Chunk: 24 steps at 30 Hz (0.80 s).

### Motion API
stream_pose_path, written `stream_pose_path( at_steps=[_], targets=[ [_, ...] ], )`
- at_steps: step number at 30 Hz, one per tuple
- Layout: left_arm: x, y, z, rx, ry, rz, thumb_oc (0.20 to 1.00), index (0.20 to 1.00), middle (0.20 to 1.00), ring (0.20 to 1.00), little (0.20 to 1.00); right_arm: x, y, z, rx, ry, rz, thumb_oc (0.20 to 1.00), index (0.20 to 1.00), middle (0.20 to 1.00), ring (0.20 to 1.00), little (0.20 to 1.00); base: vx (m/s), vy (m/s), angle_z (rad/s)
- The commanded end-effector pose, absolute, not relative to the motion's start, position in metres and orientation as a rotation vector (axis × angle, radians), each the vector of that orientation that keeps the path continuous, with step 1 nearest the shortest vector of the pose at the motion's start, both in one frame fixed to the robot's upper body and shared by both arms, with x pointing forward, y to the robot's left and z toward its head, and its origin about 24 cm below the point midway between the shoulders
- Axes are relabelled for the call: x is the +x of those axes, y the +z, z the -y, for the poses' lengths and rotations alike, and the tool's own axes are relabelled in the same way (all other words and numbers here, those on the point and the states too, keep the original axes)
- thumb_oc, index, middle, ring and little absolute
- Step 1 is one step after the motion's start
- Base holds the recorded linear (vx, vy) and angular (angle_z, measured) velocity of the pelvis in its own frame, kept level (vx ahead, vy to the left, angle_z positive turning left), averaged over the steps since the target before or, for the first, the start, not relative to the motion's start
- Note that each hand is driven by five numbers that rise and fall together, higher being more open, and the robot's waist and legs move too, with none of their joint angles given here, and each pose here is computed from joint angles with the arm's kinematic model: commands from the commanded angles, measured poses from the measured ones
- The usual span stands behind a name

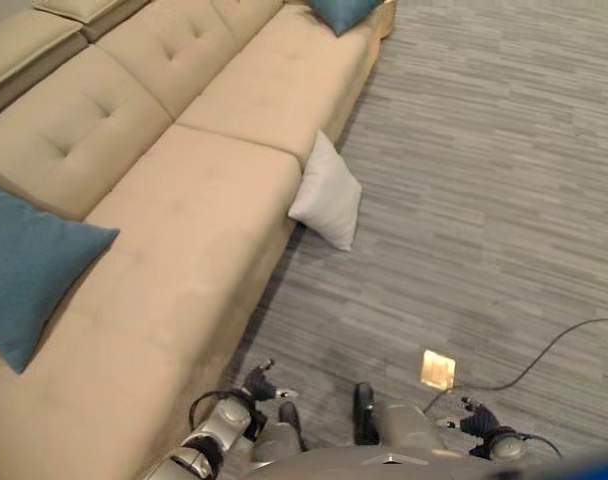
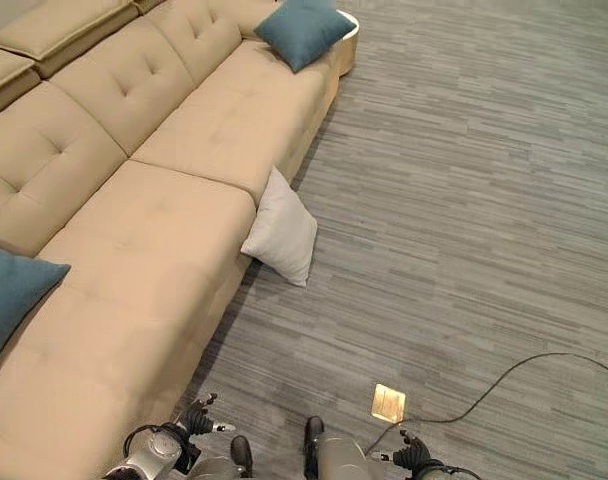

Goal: Pick up all the scattered cushions and arrange them neatly on the sofa.

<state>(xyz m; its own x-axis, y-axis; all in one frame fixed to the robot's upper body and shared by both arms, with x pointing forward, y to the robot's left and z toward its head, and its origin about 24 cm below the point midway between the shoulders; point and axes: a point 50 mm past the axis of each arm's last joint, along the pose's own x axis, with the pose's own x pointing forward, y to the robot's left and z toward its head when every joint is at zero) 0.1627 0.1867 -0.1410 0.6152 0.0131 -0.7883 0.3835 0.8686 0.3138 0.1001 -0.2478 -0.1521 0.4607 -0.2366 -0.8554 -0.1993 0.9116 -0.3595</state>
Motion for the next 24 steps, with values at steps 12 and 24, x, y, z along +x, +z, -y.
stream_pose_path(
  at_steps=[12, 24],
  targets=[
    [0.168, -0.138, -0.185, 0.455, -0.184, -0.855, 1.0, 1.0, 1.0, 1.0, 1.0, 0.101, -0.148, 0.256, -0.503, -0.014, -1.071, 1.0, 1.0, 1.0, 1.0, 1.0, 0.28, 0.037, 0.12],
    [0.185, -0.128, -0.195, 0.412, -0.094, -0.791, 1.0, 1.0, 1.0, 1.0, 1.0, 0.168, -0.122, 0.236, -0.597, 0.117, -0.809, 1.0, 1.0, 1.0, 1.0, 1.0, 0.34, 0.033, -0.15]
  ],
)
